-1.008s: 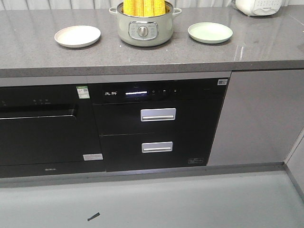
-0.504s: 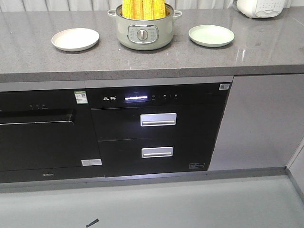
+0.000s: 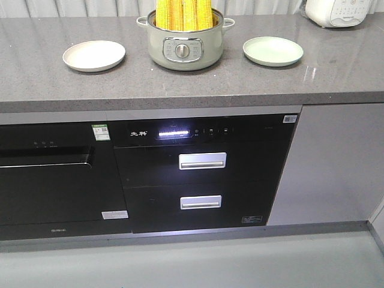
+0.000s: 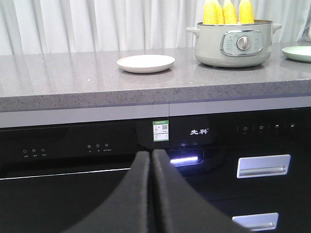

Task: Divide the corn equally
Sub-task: 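Drive closer and align the base in front of the corn pot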

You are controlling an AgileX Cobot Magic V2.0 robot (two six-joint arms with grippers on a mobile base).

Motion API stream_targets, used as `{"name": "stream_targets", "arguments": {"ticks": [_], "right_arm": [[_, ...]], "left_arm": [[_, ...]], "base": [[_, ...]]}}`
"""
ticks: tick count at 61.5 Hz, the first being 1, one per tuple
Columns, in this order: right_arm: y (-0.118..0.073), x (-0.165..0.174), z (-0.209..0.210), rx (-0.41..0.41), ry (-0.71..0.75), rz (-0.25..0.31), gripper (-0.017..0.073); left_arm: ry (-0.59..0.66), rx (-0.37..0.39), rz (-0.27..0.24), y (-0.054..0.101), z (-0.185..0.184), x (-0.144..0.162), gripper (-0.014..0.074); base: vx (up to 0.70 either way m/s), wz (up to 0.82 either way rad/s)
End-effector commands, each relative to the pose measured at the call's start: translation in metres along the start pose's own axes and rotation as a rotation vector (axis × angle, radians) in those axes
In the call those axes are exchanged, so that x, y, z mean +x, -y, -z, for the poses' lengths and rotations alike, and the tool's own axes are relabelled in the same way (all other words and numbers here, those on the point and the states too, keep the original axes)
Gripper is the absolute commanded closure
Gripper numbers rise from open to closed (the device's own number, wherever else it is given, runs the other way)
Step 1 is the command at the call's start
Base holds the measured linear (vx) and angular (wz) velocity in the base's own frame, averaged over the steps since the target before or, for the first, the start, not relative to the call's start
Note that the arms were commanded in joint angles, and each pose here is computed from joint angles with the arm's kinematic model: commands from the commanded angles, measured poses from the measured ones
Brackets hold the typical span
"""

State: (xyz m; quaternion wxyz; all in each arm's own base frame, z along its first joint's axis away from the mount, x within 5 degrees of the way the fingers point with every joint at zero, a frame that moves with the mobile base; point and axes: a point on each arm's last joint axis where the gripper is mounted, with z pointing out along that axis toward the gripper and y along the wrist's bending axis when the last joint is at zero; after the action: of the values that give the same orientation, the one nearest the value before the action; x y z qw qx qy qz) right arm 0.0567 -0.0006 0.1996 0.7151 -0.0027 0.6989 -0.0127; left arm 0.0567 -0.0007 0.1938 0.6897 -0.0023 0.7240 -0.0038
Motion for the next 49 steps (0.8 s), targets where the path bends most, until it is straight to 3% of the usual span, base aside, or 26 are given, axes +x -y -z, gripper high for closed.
{"name": "stream_targets", "arguments": {"ticks": [1, 49], "right_arm": [[0.0012, -0.0043, 0.0004, 0.016, 0.07, 0.013, 0.0564], [0.0012, -0.0043, 0.0004, 0.016, 0.07, 0.013, 0.0564]], "left_arm": [[0.088, -0.003, 0.008, -0.0005, 0.0014, -0.0066, 0.0601], [0.088, -0.003, 0.008, -0.0005, 0.0014, -0.0066, 0.0601]], "base": [[0.12, 0.02], [0.13, 0.02]]}}
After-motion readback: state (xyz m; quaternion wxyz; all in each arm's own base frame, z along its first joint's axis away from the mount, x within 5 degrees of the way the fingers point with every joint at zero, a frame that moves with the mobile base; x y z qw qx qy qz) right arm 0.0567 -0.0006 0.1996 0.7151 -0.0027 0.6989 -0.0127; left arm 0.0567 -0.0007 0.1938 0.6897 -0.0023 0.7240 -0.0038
